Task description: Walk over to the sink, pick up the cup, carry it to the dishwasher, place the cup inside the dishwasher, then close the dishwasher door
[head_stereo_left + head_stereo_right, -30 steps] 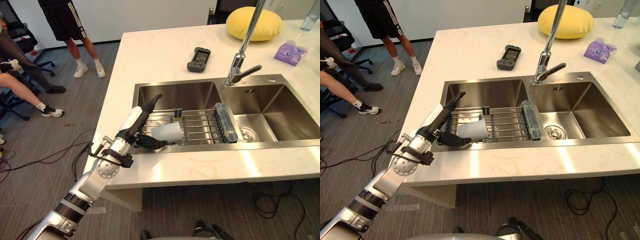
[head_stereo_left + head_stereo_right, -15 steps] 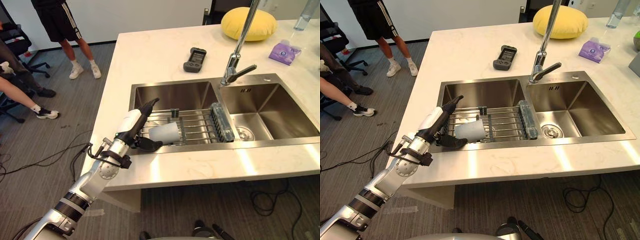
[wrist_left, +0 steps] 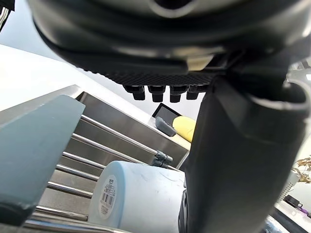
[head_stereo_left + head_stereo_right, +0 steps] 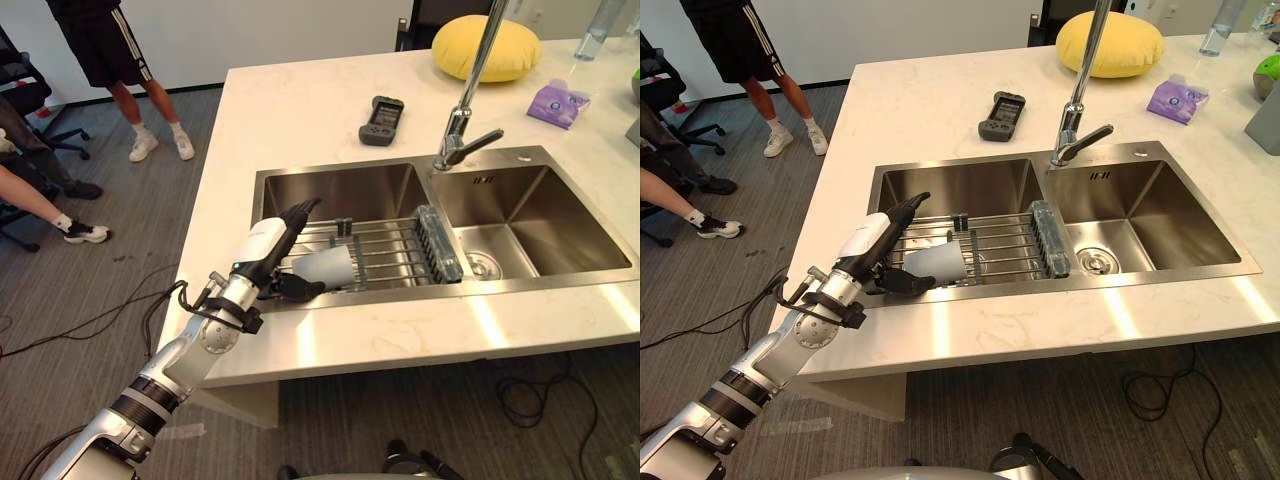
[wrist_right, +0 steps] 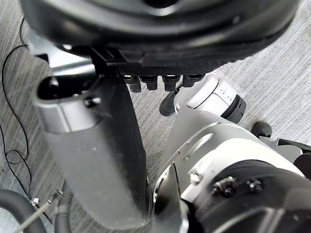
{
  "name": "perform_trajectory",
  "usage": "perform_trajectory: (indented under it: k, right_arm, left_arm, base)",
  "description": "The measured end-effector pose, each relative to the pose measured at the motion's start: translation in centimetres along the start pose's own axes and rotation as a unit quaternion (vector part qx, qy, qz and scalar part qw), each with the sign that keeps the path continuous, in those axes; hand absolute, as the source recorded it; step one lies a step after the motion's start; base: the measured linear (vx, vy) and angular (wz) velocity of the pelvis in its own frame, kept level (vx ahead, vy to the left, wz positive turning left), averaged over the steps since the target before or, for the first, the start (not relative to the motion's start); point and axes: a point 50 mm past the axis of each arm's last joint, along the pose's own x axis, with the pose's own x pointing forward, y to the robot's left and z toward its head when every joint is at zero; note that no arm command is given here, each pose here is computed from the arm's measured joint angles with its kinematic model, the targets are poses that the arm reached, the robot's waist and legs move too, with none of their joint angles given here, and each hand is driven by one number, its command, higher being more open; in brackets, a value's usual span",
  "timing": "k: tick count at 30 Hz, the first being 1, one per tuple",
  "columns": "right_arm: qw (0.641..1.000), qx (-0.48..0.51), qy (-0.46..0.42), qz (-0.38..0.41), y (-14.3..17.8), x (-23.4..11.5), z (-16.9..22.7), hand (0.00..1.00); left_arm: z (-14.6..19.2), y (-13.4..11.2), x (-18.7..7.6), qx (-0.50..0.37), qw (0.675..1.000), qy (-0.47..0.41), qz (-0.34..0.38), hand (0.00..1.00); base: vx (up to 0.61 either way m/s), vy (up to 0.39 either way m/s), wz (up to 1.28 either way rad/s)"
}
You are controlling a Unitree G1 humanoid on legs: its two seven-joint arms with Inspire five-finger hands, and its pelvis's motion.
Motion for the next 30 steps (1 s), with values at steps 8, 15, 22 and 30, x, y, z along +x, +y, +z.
perform_trajectory:
  k: [8,15,22,30]
  right_arm:
    - [1.0,0.002,-0.001,0.003,0.1,0.0,0.1,1.0]
    - [1.0,-0.016,0.006,0.007,0.3,0.1,0.3,1.0]
    - [1.0,-0.016,0.008,0.005,0.0,-0.1,0.3,1.0]
    - [1.0,-0.017,0.014,0.002,-0.3,-0.1,0.5,1.0]
  left_arm:
    - [0.6,-0.2,0.7,0.015,0.997,-0.025,-0.076,1.0]
    - [0.4,0.2,1.2,0.009,0.989,-0.015,-0.146,1.0]
    - [0.1,0.5,1.8,-0.02,0.977,0.013,-0.212,1.0]
    - [-0.6,0.8,2.0,-0.09,0.959,0.06,-0.262,1.0]
  base:
    - [0.0,0.0,0.0]
    - [0.0,0.0,0.0]
    - [0.0,0.0,0.0]
    - [0.0,0.0,-0.01]
